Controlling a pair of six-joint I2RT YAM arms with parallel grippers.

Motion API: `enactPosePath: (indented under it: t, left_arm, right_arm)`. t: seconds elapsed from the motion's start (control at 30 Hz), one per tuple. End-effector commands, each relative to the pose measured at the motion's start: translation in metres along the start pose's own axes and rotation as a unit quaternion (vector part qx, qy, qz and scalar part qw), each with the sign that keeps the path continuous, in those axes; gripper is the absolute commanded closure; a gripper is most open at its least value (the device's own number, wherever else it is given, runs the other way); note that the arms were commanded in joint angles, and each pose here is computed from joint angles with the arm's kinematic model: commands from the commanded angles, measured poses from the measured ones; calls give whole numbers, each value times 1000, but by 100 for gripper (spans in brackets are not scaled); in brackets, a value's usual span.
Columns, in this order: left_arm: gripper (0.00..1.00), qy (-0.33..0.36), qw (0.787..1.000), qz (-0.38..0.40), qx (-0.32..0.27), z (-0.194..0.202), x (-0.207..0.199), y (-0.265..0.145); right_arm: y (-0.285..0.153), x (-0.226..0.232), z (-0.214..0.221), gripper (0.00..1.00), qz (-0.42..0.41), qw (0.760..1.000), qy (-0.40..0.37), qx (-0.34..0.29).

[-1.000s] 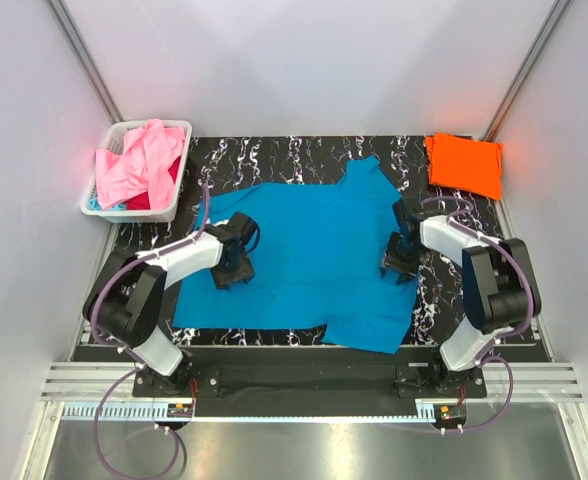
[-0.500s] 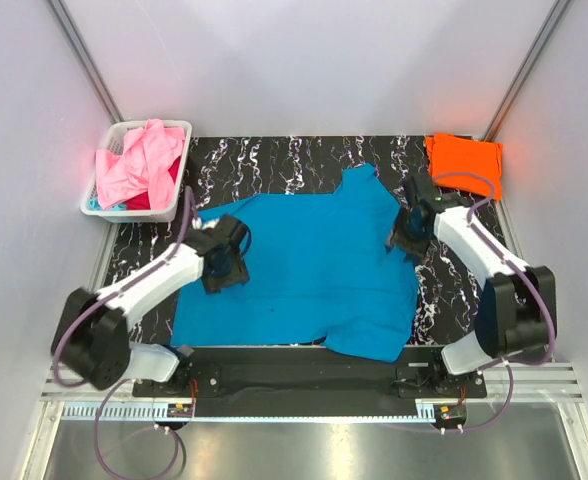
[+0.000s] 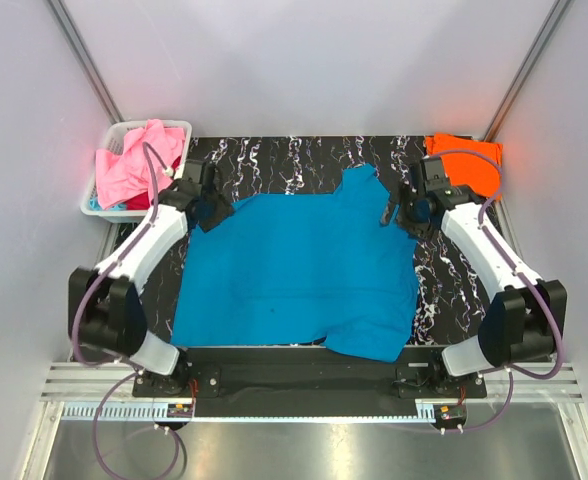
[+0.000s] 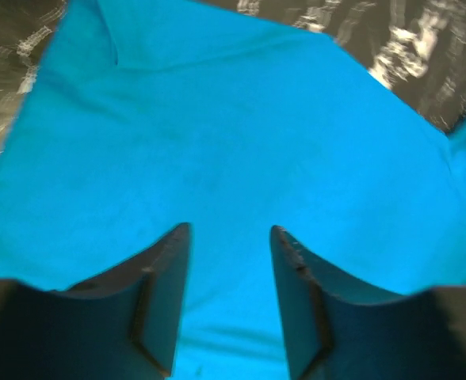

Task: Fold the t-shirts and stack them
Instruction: Flatten the tshirt out

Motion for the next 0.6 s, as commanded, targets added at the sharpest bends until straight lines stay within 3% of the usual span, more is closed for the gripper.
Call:
enactPosePath:
  t: [0.0,0.23,0.33,0.57]
  left_arm:
    - [54,-70,990,115,46,-8,-13,38]
    - [65,-82,995,57,27,-34,6,88]
    - [66,-90,995,41,21,-37,11,98]
    - [64,-75,993,-83,-20,-50,42,106]
  right_arm:
    - [-9,2,-1,19,-33,999,-14,-36]
    - [7,-8,14,20,-16,1000,-12,-11]
    - [14,-9,18,21,-15,1000,-12,5]
    - [19,-9,20,21,-13,1000,-15,9]
Point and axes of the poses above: each gripper's point midway between its finger pads, its own y axis out along the fingers, its own x axis along the line the jaws close on, z = x × y, the point moved 5 cm from there along -y, back along the fingers, and after that the axes turned 2 degrees about y, right-handed, at the moved point
